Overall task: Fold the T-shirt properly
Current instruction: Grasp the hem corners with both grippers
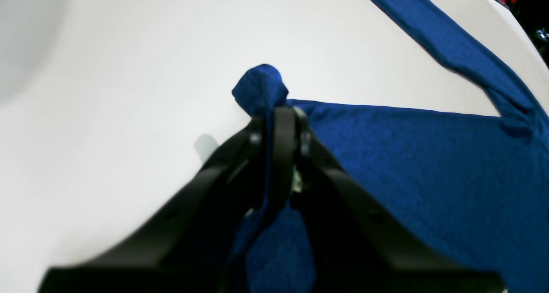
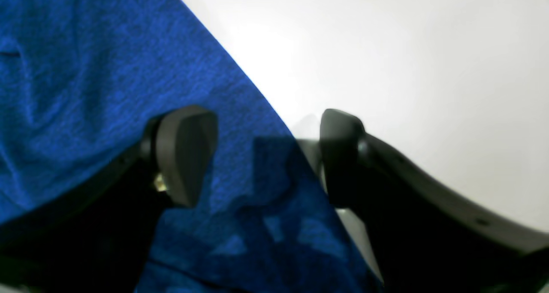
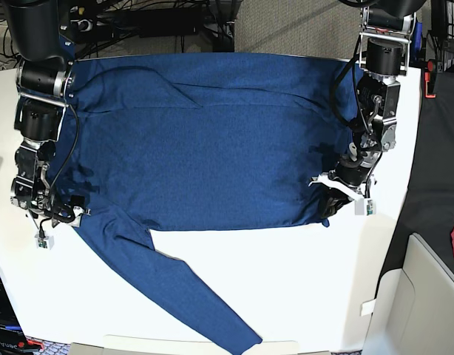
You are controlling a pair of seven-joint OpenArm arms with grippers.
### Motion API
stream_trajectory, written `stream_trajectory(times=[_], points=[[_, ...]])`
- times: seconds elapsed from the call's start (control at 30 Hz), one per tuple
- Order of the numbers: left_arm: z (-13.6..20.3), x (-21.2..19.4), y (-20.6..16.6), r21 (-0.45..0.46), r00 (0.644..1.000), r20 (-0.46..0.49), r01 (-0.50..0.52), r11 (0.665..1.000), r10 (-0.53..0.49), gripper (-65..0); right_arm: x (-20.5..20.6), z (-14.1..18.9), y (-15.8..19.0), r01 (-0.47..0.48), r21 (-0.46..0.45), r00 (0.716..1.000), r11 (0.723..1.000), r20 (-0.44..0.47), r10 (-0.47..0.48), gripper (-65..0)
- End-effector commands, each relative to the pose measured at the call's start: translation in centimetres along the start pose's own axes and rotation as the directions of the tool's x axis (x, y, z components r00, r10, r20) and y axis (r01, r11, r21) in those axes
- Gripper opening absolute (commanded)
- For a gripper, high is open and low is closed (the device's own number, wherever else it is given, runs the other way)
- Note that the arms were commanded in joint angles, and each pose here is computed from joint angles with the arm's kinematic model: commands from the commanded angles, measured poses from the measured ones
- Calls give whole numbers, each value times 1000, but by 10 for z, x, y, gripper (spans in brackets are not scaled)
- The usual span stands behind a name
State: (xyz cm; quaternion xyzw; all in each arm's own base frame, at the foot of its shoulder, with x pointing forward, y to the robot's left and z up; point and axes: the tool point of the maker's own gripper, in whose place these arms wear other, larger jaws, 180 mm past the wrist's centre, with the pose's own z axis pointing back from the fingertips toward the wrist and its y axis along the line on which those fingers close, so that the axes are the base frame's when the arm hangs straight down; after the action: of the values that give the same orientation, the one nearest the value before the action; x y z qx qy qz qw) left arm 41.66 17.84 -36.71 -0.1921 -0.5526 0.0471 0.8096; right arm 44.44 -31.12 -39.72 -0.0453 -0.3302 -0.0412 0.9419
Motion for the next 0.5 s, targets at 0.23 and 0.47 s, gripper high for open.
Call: stream_trajectory(times=[0.23,0.47], points=[[1,27,-8,-29,997,74,20,999,-17,-650,-12,-2,25,9,62,999,998,-45,-6,-650],[4,27,-12,-39,997,81,24,999,-21,-650,7,20,26,5,82,998,997,58,-10,-646]])
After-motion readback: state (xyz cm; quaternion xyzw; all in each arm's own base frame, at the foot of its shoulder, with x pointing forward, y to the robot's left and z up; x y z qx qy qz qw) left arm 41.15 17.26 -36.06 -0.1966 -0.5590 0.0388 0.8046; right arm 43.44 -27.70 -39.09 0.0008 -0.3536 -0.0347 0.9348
